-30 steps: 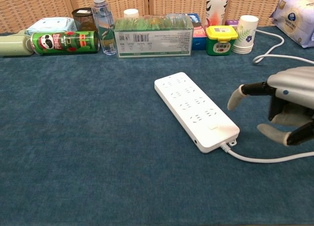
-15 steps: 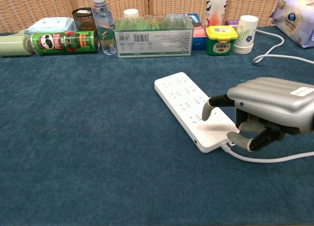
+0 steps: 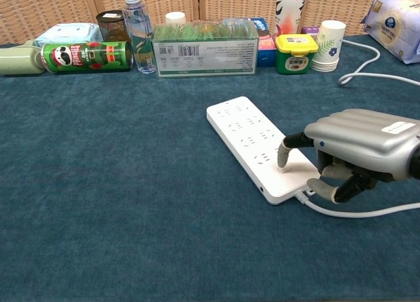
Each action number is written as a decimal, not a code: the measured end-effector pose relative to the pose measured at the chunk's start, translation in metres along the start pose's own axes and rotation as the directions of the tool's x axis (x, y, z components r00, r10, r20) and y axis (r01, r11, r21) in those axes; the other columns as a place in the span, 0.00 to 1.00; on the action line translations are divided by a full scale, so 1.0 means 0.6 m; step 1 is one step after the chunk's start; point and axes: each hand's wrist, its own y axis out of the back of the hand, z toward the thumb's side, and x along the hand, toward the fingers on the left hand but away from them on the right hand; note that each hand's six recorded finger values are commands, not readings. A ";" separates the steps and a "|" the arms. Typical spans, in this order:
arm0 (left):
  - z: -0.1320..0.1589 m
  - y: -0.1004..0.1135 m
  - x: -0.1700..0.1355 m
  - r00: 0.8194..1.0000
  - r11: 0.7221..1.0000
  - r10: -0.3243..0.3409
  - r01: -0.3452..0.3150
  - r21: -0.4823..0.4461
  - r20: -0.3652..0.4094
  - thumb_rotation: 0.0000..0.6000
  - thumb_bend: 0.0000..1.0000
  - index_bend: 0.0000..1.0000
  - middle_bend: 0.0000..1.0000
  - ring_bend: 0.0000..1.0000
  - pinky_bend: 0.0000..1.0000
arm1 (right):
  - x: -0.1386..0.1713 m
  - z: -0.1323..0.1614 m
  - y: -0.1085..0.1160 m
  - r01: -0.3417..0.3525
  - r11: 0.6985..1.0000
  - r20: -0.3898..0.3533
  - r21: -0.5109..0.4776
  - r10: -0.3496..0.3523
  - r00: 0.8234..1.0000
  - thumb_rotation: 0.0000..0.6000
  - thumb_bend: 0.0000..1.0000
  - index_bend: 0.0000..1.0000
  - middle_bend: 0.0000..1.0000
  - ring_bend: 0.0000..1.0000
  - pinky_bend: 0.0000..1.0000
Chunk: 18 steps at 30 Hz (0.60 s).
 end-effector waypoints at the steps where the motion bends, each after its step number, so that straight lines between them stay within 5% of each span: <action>1: 0.000 0.000 0.000 1.000 1.000 0.000 0.000 0.000 0.000 1.00 0.11 0.00 0.00 0.00 0.02 | 0.000 -0.001 -0.001 -0.002 1.000 0.002 0.001 0.002 1.000 1.00 0.56 0.29 0.99 1.00 1.00; 18: 0.003 -0.004 0.001 1.000 1.000 -0.014 0.014 0.002 0.007 1.00 0.11 0.00 0.00 0.00 0.02 | -0.012 -0.004 -0.005 -0.010 1.000 0.032 0.028 0.009 0.999 1.00 0.56 0.31 0.99 1.00 1.00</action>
